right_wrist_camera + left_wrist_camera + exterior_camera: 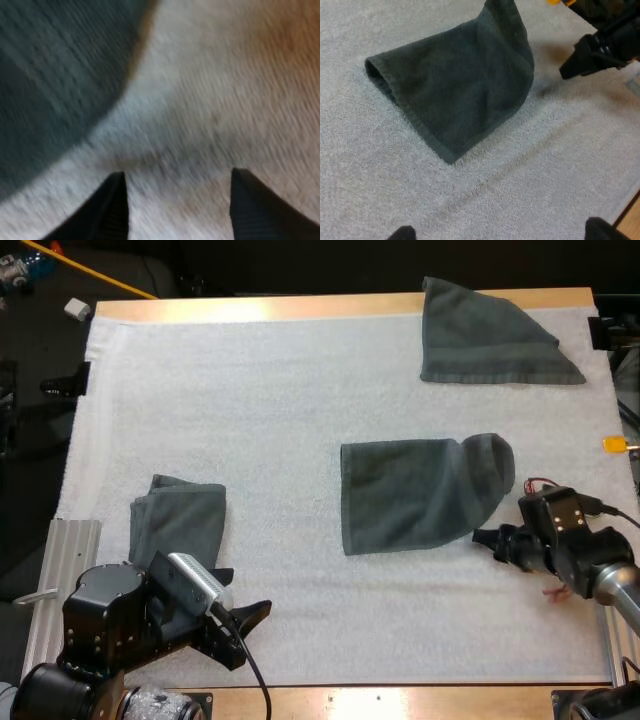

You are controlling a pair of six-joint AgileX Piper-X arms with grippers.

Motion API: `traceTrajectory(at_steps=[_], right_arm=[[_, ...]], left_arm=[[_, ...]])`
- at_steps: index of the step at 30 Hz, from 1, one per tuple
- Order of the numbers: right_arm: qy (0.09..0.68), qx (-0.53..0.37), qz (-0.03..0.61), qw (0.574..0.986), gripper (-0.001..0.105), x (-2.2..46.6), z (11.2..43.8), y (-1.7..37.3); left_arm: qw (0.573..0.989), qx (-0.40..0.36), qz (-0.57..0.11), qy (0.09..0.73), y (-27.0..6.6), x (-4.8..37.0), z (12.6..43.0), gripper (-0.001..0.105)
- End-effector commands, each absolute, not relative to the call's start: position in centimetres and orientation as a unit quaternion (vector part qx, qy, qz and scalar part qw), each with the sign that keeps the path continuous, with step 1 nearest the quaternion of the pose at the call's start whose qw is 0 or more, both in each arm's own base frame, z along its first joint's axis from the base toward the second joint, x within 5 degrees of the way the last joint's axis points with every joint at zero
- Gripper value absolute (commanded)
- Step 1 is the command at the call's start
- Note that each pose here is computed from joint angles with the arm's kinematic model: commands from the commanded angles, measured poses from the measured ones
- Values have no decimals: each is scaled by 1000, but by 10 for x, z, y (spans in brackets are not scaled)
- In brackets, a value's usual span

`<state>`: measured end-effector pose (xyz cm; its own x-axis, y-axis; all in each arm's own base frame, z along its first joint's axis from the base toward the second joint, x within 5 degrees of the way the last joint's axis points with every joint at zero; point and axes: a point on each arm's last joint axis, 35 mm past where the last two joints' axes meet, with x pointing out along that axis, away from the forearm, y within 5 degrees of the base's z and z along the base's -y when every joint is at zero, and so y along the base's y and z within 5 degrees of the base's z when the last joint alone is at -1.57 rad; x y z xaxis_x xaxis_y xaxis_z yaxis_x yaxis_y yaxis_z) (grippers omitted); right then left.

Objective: Pick towel from pile, fold and stack

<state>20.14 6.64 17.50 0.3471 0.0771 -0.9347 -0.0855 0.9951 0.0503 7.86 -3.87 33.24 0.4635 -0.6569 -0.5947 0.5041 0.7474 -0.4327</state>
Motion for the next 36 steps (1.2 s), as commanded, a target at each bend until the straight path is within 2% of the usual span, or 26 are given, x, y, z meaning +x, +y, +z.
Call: traceTrajectory(at_steps=[1, 6, 17, 21, 32, 34, 36], right_arm=[[558, 29, 61, 827, 40, 211, 170, 71], [567, 64, 71, 818, 34, 221, 156, 76], [589, 107, 78, 797, 37, 230, 133, 81], [570, 107, 78, 811, 38, 235, 135, 83], [563, 147, 104, 807, 40, 243, 130, 89], [565, 147, 100, 806, 35, 243, 128, 89], [564, 148, 99, 806, 23, 243, 128, 88]], left_arm=[[848, -100, -344, 391, -39, 79, 334, 65], [845, -102, -347, 394, -40, 80, 334, 65], [843, -104, -348, 397, -40, 80, 333, 65], [841, -102, -349, 400, -40, 80, 331, 64], [842, -103, -351, 397, -40, 80, 332, 64], [843, -102, -351, 395, -40, 80, 333, 64], [841, -102, -353, 396, -40, 80, 332, 64]])
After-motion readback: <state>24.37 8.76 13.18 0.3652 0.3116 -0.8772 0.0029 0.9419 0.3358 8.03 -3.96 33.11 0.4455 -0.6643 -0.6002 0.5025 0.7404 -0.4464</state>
